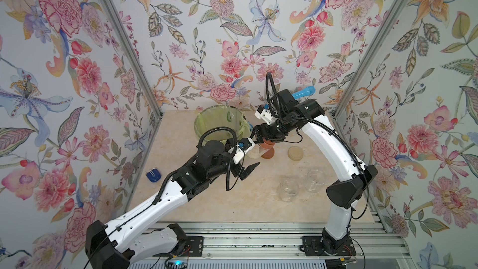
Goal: Empty moldy rice from jars
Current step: Pick up the jar from the center of the board.
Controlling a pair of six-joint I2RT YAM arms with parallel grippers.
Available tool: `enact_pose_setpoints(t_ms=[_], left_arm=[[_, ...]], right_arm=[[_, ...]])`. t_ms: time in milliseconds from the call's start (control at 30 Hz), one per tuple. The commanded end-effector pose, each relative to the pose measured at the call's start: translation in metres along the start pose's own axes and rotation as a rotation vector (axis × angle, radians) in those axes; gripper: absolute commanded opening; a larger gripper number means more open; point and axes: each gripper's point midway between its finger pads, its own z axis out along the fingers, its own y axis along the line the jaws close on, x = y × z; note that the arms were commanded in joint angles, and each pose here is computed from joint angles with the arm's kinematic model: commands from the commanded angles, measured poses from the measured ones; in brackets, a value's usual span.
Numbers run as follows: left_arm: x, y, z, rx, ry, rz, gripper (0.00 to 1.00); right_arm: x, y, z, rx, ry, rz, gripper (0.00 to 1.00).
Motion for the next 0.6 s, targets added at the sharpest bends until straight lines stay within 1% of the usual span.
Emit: enact_pose_setpoints(t_ms=[0,167,200,233,400,567], left_arm=[[-0.011,0.007,-0.008,-0.024,-0.054,-0.003,1.00],[-0.009,0.017,-0.014,-0.057,-0.048,0.003,1.00],[-0.009,0.019,-0.015,-0.058,-0.050,0.002,1.00],[-0.009,0.020,-0.016,-0.056,-0.052,0.001,1.00],[-0.008,0.020,-0.020,-0.053,-0.049,0.009,0.98],[-0.008,0.020,-0.024,-0.058,-0.051,0.013,0.93]], right_arm=[[0.006,0.046,-0.028,-0.155,-0.029,-0.079,0.00],[0.011,0.061,-0.033,-0.208,-0.026,-0.113,0.00],[0.017,0.076,-0.031,-0.234,-0.012,-0.143,0.00],[0.018,0.081,-0.032,-0.249,-0.012,-0.154,0.00],[0.024,0.100,-0.033,-0.296,0.001,-0.189,0.00],[0.032,0.115,-0.030,-0.329,0.020,-0.219,0.00]])
